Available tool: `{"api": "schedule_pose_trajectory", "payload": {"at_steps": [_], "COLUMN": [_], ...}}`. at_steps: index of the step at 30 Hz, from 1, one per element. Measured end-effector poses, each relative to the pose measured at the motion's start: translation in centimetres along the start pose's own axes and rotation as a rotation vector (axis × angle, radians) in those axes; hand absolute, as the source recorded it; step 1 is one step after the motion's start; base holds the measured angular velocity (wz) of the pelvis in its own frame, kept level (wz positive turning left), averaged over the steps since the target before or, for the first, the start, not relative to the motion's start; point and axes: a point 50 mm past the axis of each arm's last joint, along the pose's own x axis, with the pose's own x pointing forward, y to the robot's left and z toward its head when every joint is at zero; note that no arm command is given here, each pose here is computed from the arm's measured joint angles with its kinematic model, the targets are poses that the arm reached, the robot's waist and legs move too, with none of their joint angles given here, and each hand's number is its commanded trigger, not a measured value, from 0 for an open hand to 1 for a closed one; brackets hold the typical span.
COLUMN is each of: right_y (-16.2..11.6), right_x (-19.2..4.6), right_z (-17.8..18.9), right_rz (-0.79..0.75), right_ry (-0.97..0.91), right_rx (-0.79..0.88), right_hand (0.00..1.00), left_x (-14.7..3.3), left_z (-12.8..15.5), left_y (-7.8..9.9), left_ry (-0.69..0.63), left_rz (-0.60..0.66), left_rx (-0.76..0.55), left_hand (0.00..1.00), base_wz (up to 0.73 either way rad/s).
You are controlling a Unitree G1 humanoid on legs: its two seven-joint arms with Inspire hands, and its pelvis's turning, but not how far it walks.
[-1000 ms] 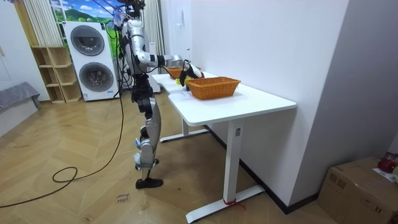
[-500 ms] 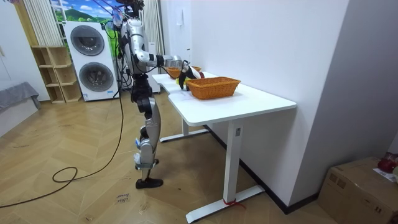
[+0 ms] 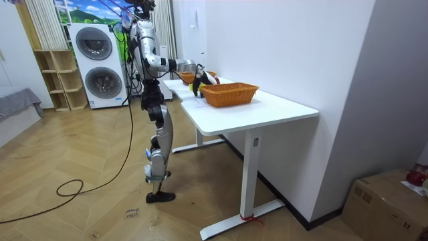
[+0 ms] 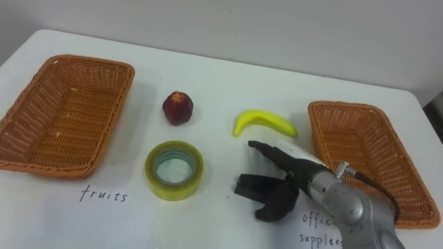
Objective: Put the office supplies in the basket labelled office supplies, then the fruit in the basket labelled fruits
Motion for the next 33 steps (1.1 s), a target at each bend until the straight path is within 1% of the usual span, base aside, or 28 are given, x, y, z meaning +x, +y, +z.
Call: {"api": "schedule_pose_trajectory", "payload": {"at_steps": [6,11,17,33], "right_y": [0.1,0.0,0.0,0.3], "right_x": [0.1,0.3,0.5,0.9], "right_z": [-0.2,0.0,0.3,1.1], "right_rz": [-0.005,-0.013,-0.02,-0.006], "right_ry": [0.034,0.066,0.087,0.125], "right_rx": [-0.005,-0.018,-0.026,-0.034], "right_hand": [0.0,0.0,0.0,0.0], "left_x": [0.0,0.0,0.0,-0.1], "left_z": [0.0,-0.3,-0.2,1.2], "left_y": [0.0,0.0,0.0,0.0], "left_ry": [0.008,0.04,0.042,-0.024], "left_rz": [-0.001,0.001,0.003,0.002], "left_rx": [-0.035,-0.03,-0.029,-0.023], "left_hand": [0.0,0.0,0.0,0.0], "base_wz": [0.0,0.0,0.0,-0.01]}}
